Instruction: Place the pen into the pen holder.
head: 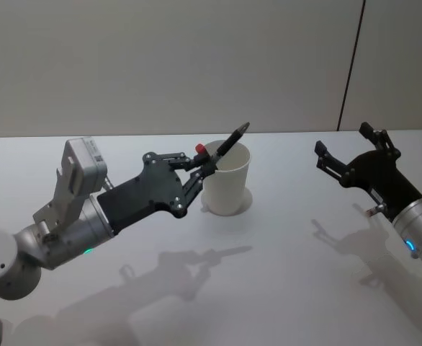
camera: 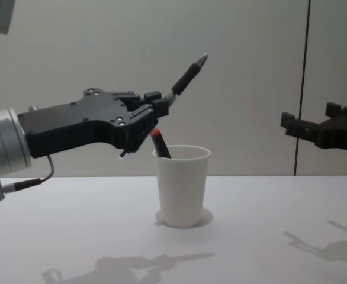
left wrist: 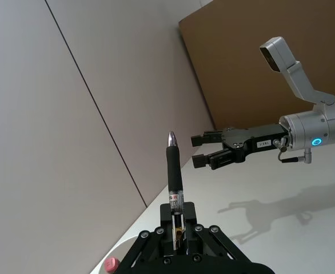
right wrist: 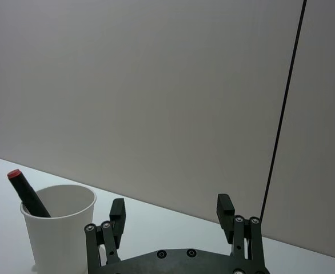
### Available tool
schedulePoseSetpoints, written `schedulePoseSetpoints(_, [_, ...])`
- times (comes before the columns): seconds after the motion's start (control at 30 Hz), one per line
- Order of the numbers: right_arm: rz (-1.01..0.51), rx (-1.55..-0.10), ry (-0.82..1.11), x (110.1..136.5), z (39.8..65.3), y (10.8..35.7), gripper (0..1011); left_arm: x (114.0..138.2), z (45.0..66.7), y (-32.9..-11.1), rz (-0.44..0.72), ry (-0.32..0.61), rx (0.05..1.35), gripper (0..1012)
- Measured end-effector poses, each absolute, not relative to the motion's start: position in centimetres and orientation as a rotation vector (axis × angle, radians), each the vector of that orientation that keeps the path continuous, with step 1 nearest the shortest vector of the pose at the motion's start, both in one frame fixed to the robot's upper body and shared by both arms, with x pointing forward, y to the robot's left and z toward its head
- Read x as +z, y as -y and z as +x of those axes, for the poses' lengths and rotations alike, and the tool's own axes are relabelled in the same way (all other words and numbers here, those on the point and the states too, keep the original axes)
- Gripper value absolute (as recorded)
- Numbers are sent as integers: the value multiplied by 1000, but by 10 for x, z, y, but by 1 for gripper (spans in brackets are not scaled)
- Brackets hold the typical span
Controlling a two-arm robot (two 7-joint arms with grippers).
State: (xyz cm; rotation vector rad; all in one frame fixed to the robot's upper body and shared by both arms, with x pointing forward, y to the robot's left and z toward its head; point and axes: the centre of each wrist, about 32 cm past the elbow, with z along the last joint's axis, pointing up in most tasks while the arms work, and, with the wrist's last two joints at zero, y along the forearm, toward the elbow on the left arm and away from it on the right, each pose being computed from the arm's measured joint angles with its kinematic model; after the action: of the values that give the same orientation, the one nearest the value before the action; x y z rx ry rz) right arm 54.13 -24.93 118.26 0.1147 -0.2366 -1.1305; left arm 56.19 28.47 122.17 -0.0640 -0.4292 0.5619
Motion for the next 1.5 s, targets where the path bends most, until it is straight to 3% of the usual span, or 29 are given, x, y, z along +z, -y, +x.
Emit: schedulePoseSetpoints(1.5, [115, -1131, 237, 1183, 541, 249, 1002, 1225, 601, -256, -58, 397, 486, 1001])
